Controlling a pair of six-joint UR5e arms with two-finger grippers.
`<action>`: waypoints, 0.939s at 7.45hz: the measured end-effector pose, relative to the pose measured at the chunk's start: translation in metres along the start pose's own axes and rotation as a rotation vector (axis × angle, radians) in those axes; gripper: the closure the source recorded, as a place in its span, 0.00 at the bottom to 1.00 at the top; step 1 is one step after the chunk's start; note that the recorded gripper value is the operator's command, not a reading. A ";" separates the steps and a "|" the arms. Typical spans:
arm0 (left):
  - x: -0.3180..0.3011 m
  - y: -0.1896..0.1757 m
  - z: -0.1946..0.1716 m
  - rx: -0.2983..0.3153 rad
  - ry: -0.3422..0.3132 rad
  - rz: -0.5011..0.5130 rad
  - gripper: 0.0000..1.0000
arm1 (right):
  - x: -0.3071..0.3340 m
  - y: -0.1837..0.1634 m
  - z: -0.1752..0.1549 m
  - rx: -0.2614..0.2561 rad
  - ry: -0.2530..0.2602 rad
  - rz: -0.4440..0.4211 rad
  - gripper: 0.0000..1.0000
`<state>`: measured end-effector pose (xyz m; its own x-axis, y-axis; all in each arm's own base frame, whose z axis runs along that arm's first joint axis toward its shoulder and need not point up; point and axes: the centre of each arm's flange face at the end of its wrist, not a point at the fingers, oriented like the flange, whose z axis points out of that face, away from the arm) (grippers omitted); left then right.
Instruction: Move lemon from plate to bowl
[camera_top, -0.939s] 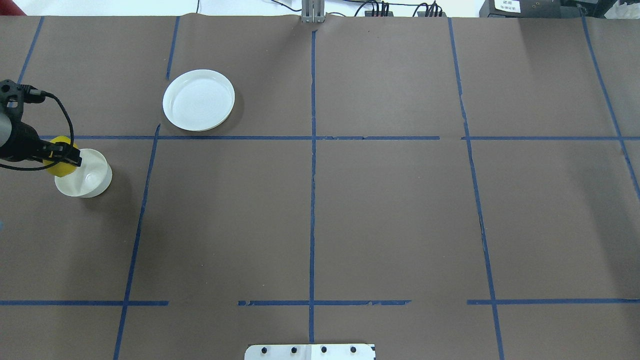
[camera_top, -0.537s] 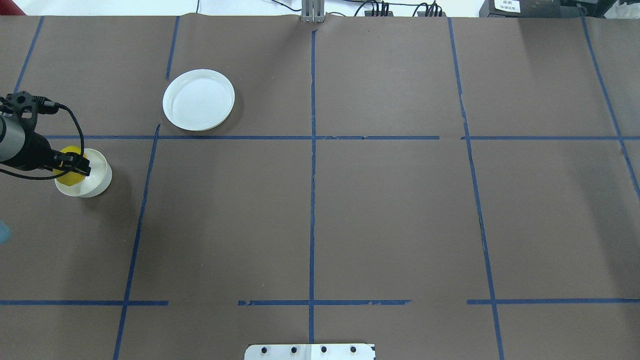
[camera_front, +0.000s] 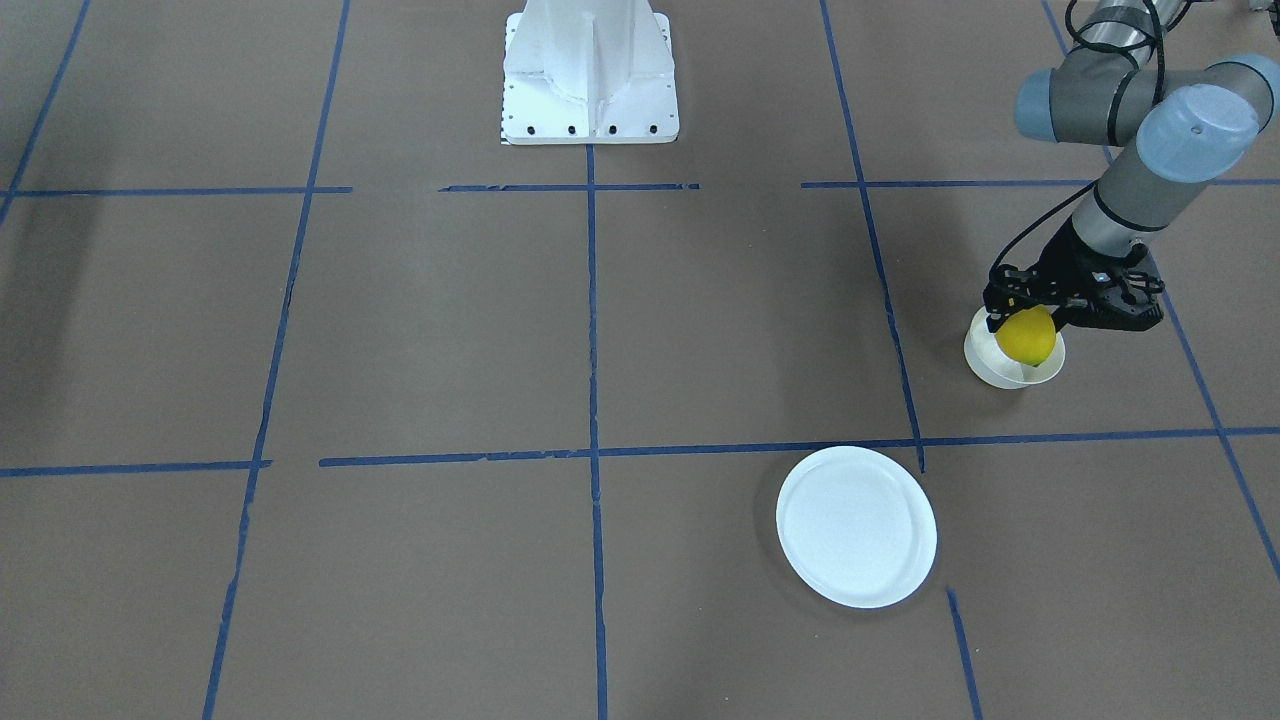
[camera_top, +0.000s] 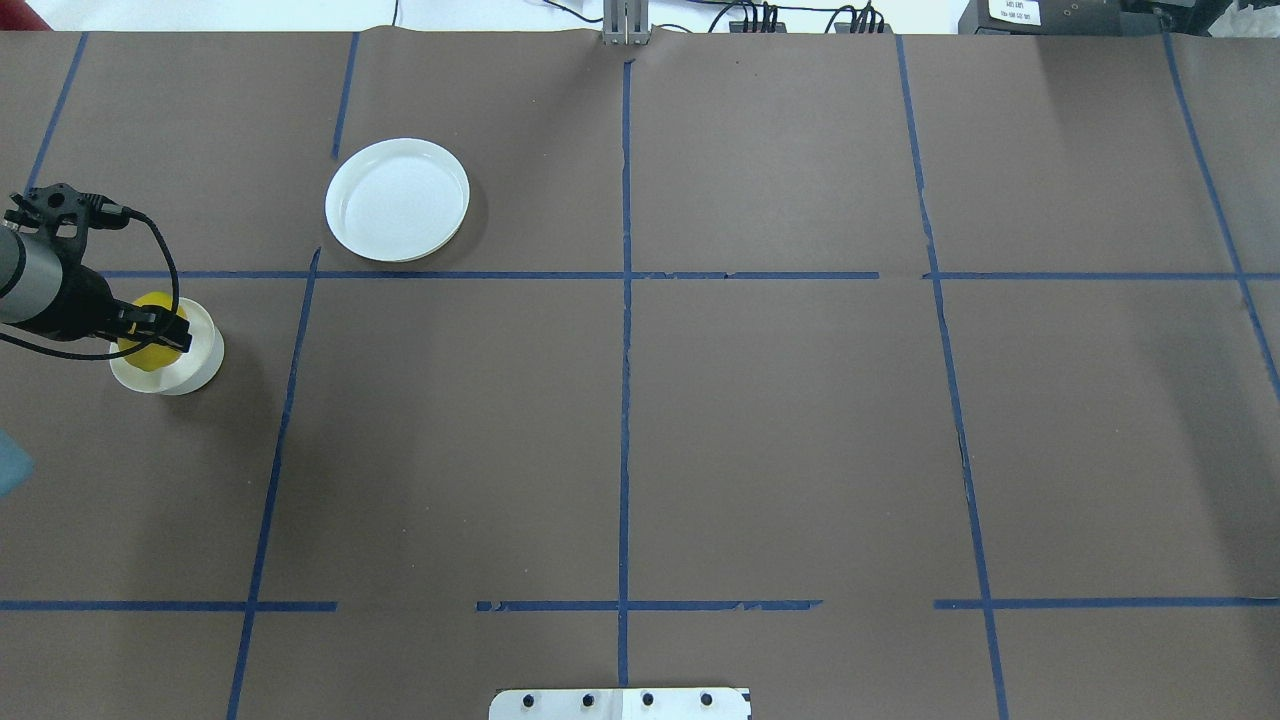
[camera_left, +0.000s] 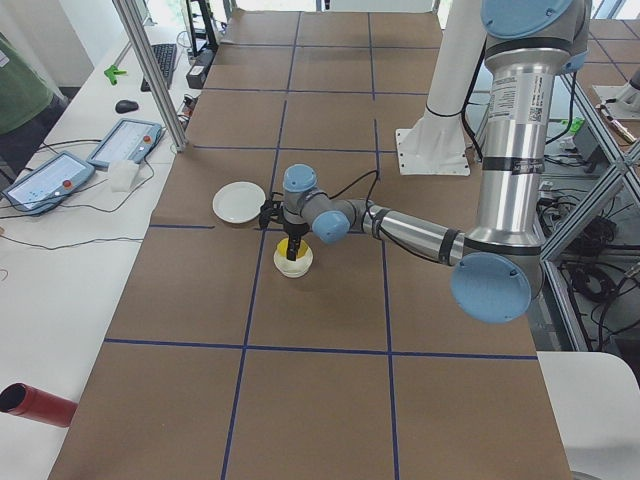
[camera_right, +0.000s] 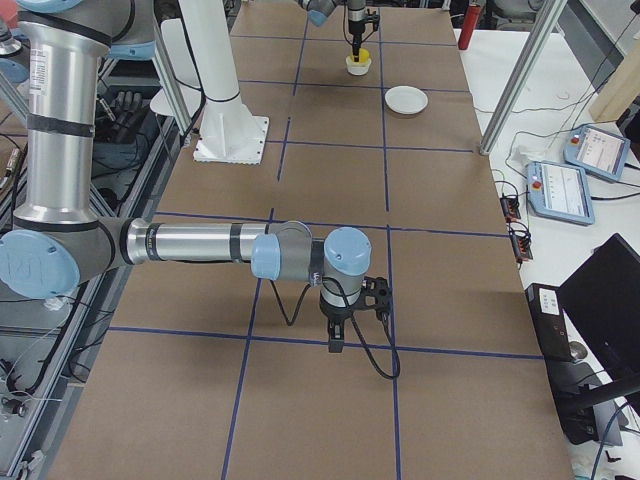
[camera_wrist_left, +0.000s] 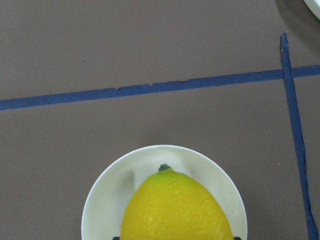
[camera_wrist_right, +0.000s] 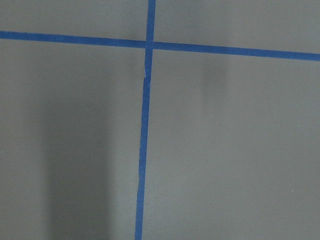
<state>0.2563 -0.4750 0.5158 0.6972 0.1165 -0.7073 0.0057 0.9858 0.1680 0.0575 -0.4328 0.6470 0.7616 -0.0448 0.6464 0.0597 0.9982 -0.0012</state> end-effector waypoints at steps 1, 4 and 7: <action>0.000 -0.001 0.001 0.000 0.000 -0.002 0.00 | 0.000 0.000 0.000 0.000 0.000 0.000 0.00; -0.002 0.000 -0.003 -0.007 0.002 -0.002 0.00 | 0.000 0.000 0.000 0.000 0.000 0.000 0.00; -0.084 -0.032 -0.062 -0.017 -0.082 0.146 0.00 | 0.000 0.000 0.000 0.000 0.000 0.000 0.00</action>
<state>0.1527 -0.5087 0.5274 0.7457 0.2495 -0.6178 -0.1121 0.9610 0.2529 0.0575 -0.4330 0.6469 0.7616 -0.0450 0.6464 0.0597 0.9982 -0.0008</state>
